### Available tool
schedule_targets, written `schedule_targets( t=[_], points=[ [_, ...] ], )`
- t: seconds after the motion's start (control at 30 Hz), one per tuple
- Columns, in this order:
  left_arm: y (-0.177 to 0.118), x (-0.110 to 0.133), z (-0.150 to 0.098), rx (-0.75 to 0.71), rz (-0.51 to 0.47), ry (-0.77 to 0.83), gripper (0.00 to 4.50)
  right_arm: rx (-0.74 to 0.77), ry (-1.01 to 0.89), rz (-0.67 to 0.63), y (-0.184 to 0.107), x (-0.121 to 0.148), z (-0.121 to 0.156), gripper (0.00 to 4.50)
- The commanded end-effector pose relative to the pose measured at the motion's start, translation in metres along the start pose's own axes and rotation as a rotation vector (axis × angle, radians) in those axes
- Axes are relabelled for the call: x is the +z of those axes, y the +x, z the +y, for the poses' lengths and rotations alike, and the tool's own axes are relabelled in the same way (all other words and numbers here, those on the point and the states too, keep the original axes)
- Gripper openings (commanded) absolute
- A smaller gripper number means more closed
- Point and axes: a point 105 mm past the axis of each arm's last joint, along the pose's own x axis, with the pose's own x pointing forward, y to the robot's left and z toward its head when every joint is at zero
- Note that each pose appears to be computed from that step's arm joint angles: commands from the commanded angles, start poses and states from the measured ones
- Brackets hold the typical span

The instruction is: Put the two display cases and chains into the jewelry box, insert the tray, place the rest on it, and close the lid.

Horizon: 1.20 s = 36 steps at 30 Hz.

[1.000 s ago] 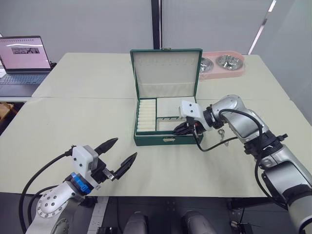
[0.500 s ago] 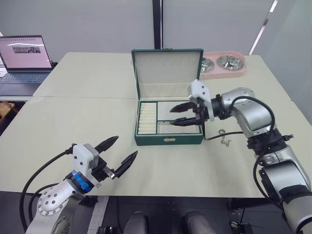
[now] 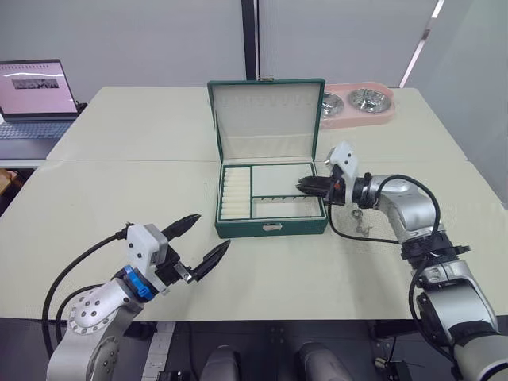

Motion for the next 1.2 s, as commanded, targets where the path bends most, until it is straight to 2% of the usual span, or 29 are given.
schedule_targets(
  t=[0.03, 0.17, 0.23, 0.33, 0.43, 0.53, 0.6, 0.77, 0.87, 0.9, 1.2],
  points=[
    [0.002, 0.005, 0.0, -0.019, -0.017, 0.007, 4.5, 0.001, -0.049, 0.006, 0.002, 0.003, 0.001, 0.01],
    [0.003, 0.005, -0.001, -0.026, -0.015, 0.009, 4.5, 0.012, -0.045, 0.022, 0.001, -0.005, 0.005, 0.01],
    [0.004, 0.004, 0.0, -0.029, -0.009, 0.013, 4.5, 0.012, -0.02, -0.039, -0.002, 0.005, 0.004, 0.01],
    [0.002, 0.003, 0.006, -0.005, 0.005, 0.009, 4.5, -0.001, 0.035, -0.21, -0.02, 0.037, -0.001, 0.01],
    [-0.001, 0.004, 0.018, 0.04, 0.016, -0.003, 4.5, -0.018, 0.048, -0.256, -0.049, 0.044, -0.005, 0.55],
    [-0.009, 0.004, 0.028, 0.058, 0.038, -0.018, 4.5, -0.056, 0.078, -0.23, -0.081, 0.03, -0.008, 1.32],
    [-0.021, -0.002, 0.039, 0.085, 0.087, -0.025, 4.5, -0.129, 0.121, -0.178, -0.113, 0.007, -0.013, 1.82],
    [-0.042, -0.003, 0.062, 0.13, 0.139, -0.015, 4.5, -0.248, 0.153, -0.087, -0.157, -0.029, -0.017, 3.26],
    [-0.062, -0.003, 0.094, 0.207, 0.18, 0.014, 4.5, -0.379, 0.193, -0.006, -0.194, -0.062, -0.018, 4.31],
    [-0.067, -0.004, 0.101, 0.222, 0.189, 0.018, 4.5, -0.414, 0.206, 0.005, -0.203, -0.07, -0.017, 4.46],
    [-0.086, -0.014, 0.126, 0.318, 0.2, 0.028, 4.5, -0.601, 0.251, -0.001, -0.238, -0.103, -0.013, 4.46]
  ],
)
